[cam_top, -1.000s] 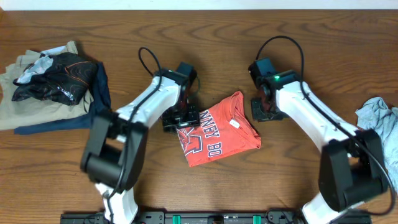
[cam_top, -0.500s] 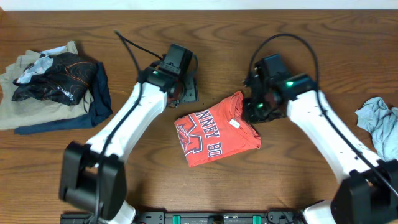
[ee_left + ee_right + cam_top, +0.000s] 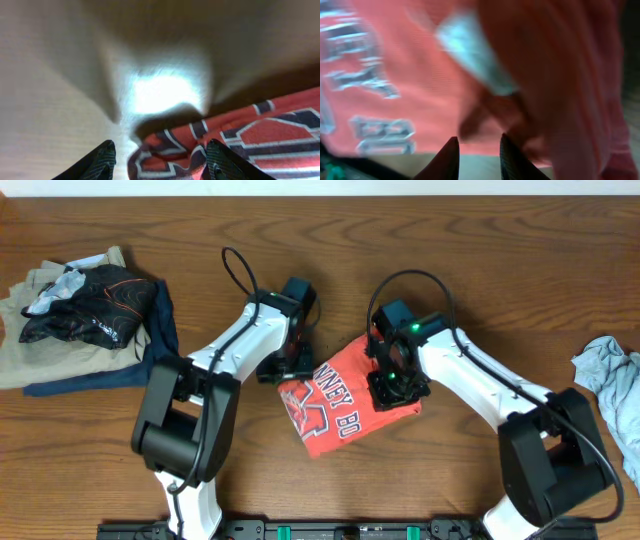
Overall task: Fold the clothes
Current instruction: 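Rotate the folded shirt upright with the right gripper, then grasp the folded shirt's top corners with both grippers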
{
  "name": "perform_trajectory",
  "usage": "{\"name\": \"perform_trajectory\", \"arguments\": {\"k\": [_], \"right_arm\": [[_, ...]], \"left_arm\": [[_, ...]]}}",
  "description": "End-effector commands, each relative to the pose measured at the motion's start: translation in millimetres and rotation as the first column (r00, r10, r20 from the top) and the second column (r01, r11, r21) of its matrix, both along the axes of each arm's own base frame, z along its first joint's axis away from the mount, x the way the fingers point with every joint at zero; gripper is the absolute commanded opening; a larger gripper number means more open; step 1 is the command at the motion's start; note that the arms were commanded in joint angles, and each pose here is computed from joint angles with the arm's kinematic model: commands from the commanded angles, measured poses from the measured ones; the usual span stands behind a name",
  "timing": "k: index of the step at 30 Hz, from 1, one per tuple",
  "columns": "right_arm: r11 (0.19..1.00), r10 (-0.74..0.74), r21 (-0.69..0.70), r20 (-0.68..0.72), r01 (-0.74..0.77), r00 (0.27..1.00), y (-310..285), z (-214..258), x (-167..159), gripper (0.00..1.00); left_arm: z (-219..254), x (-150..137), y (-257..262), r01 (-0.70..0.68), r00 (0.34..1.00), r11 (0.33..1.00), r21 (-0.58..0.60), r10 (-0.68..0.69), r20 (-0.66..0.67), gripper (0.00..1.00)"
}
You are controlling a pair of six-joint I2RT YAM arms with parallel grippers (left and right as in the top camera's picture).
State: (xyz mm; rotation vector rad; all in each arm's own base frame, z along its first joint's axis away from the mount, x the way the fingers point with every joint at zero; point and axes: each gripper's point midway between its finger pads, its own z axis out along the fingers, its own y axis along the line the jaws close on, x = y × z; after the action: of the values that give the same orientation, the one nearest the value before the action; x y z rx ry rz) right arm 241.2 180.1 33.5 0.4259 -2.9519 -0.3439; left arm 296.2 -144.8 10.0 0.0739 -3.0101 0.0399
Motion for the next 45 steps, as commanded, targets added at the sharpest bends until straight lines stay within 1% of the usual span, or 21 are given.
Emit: {"name": "perform_trajectory", "arguments": {"k": [1,2,5,7,10,12,14,17,19,20,21,22,24,27,28,31,34,35,38,40,45], "right_arm": [[0.985,-0.01,-0.171,0.05,0.019,0.999,-33,-17,9,0.26],[0.978,-0.013,-0.207,0.071,0.027,0.997,-41,-18,15,0.26],[0.948,-0.024,-0.308,0.175,0.078,0.984,-68,-18,40,0.31],[0.935,-0.039,-0.33,0.257,0.126,0.966,-79,-17,61,0.34],[0.946,-0.041,-0.289,0.345,0.148,0.938,-81,-15,88,0.33],[0.958,-0.051,-0.246,0.365,0.149,0.93,-77,-14,97,0.33],[0.965,-0.063,-0.216,0.358,0.148,0.932,-73,-14,97,0.34],[0.97,-0.066,-0.201,0.334,0.139,0.94,-70,-15,92,0.44],[0.97,-0.065,-0.204,0.319,0.135,0.946,-71,-16,88,0.48],[0.969,-0.064,-0.208,0.312,0.134,0.948,-72,-16,86,0.49],[0.969,-0.063,-0.211,0.307,0.132,0.95,-72,-16,85,0.49],[0.968,-0.063,-0.213,0.302,0.132,0.951,-73,-16,84,0.49],[0.968,-0.062,-0.216,0.296,0.13,0.953,-73,-16,82,0.5],[0.967,-0.061,-0.22,0.289,0.129,0.955,-74,-17,80,0.52],[0.967,-0.061,-0.221,0.286,0.128,0.956,-74,-17,80,0.52],[0.966,-0.06,-0.225,0.279,0.126,0.958,-75,-17,78,0.53],[0.965,-0.059,-0.23,0.269,0.124,0.961,-76,-17,75,0.53],[0.965,-0.059,-0.233,0.265,0.123,0.963,-76,-17,74,0.53],[0.964,-0.058,-0.237,0.257,0.121,0.965,-77,-17,72,0.53],[0.964,-0.058,-0.238,0.254,0.12,0.965,-77,-17,71,0.53],[0.963,-0.057,-0.24,0.25,0.119,0.966,-78,-18,70,0.52]], "left_arm": [[-11,-24,1,0.002,0.993,1.0,-0.01,-0.003,-0.12,0.58],[-12,-33,0,-0.002,0.988,1.0,-0.019,-0.001,-0.153,0.58],[-13,-56,-2,-0.016,0.971,0.999,-0.039,0.006,-0.238,0.56],[-10,-67,-4,-0.022,0.959,0.999,-0.05,0.007,-0.283,0.54],[-4,-72,-5,-0.02,0.956,0.998,-0.051,0.004,-0.294,0.53],[3,-68,-6,-0.019,0.964,0.998,-0.065,0.001,-0.266,0.52],[12,-59,-8,-0.02,0.978,0.996,-0.09,0.001,-0.211,0.53],[27,-36,-12,-0.024,0.996,0.989,-0.146,0.012,-0.086,0.54],[37,-18,-14,-0.025,1.0,0.983,-0.184,0.025,0.0,0.68],[40,-11,-14,-0.025,0.999,0.98,-0.199,0.033,0.034,0.78],[43,-3,-15,-0.026,0.997,0.976,-0.215,0.041,0.066,0.85],[45,3,-16,-0.013,0.995,0.972,-0.234,0.035,0.089,0.9],[48,12,-26,0.048,0.992,0.948,-0.313,-0.009,0.125,0.94],[53,18,-47,0.141,0.984,0.882,-0.451,-0.076,0.159,0.95],[52,18,-50,0.157,0.983,0.866,-0.475,-0.089,0.163,0.95],[45,19,-59,0.184,0.98,0.834,-0.52,-0.118,0.157,0.95],[30,21,-61,0.19,0.981,0.828,-0.528,-0.133,0.144,0.96],[28,20,-65,0.2,0.979,0.811,-0.55,-0.144,0.144,0.96],[25,19,-82,0.231,0.973,0.732,-0.641,-0.175,0.151,0.95],[20,20,-86,0.228,0.974,0.716,-0.66,-0.176,0.145,0.96],[-2,16,-87,0.203,0.978,0.722,-0.661,-0.184,0.099,0.95]]}}
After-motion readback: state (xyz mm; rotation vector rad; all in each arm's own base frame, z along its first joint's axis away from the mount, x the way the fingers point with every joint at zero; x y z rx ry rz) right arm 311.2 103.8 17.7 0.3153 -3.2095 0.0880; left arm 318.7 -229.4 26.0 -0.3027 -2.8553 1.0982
